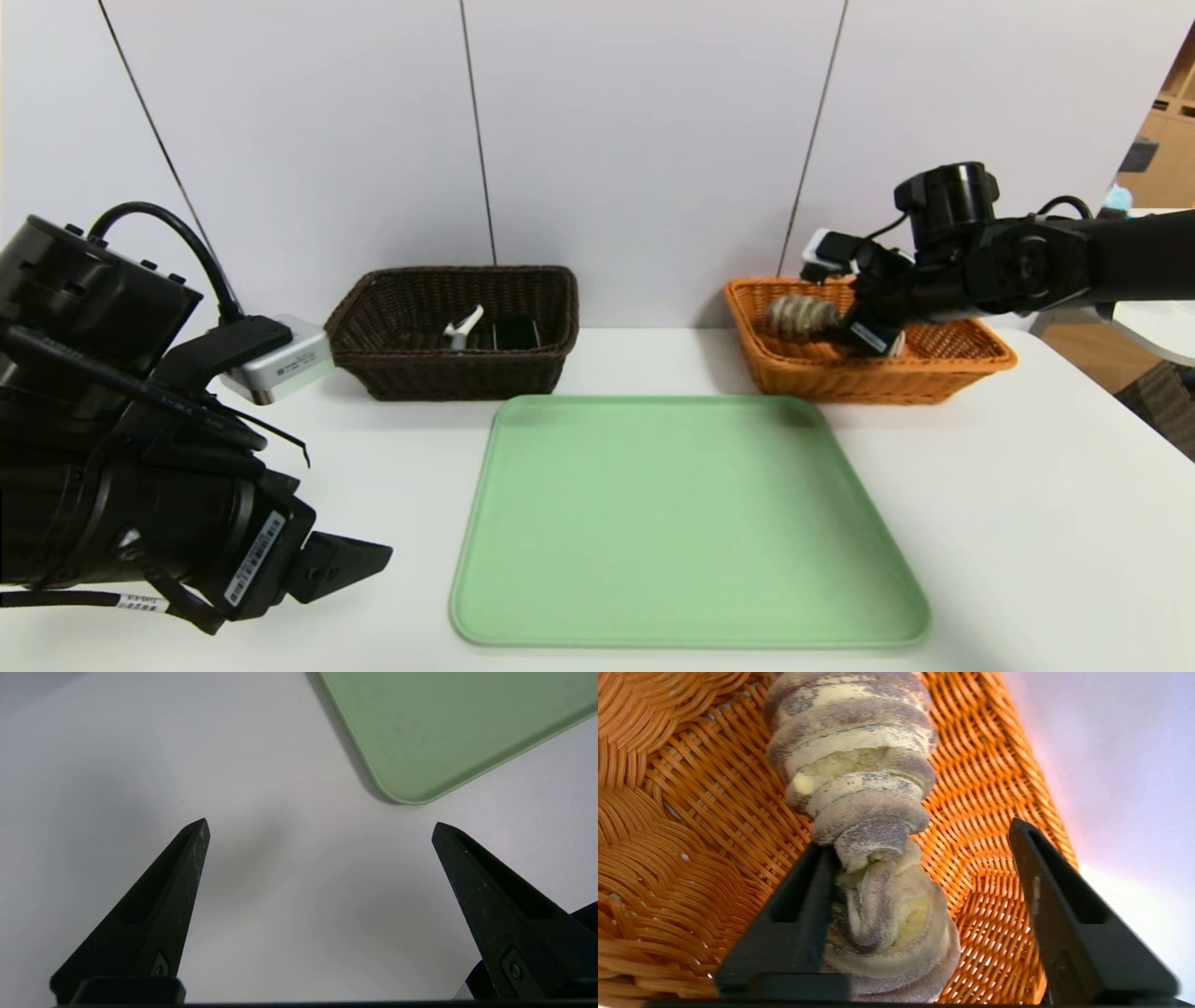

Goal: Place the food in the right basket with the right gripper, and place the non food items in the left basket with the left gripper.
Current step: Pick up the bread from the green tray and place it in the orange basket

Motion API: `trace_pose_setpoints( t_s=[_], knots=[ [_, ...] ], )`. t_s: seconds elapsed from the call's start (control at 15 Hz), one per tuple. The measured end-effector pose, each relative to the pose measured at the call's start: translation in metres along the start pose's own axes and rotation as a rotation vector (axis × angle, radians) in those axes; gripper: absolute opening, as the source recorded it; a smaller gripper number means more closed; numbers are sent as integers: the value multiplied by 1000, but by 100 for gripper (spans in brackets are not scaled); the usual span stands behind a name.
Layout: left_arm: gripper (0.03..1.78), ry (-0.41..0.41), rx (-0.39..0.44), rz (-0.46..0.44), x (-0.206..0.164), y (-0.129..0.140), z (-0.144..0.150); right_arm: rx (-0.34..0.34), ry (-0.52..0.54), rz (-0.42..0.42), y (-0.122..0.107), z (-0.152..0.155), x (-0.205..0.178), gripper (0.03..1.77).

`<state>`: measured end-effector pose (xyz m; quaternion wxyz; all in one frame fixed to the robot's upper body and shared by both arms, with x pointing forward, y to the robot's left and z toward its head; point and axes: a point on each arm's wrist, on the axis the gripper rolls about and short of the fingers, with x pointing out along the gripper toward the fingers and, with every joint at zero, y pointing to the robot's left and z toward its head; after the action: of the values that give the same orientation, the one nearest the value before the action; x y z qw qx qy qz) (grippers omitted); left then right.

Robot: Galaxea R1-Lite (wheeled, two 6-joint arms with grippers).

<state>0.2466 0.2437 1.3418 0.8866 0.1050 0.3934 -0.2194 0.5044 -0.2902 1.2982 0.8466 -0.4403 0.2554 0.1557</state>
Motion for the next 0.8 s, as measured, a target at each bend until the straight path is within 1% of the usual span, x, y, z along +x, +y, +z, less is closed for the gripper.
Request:
trace_pose_setpoints(
  t_s=[0.2,0.33,0.53,0.8],
  knots=[
    [169,-2,0,1,0,0,0,27,-9,-11,-3,2,-5,139],
    [169,-2,-1,1,0,0,0,32,-13,-17,-5,3,-7,146],
    [169,-3,-1,2,-1,0,0,33,-16,-22,-6,4,-9,154],
    [169,-2,-2,2,-1,0,-1,40,-24,-28,-8,6,-12,161]
  ],
)
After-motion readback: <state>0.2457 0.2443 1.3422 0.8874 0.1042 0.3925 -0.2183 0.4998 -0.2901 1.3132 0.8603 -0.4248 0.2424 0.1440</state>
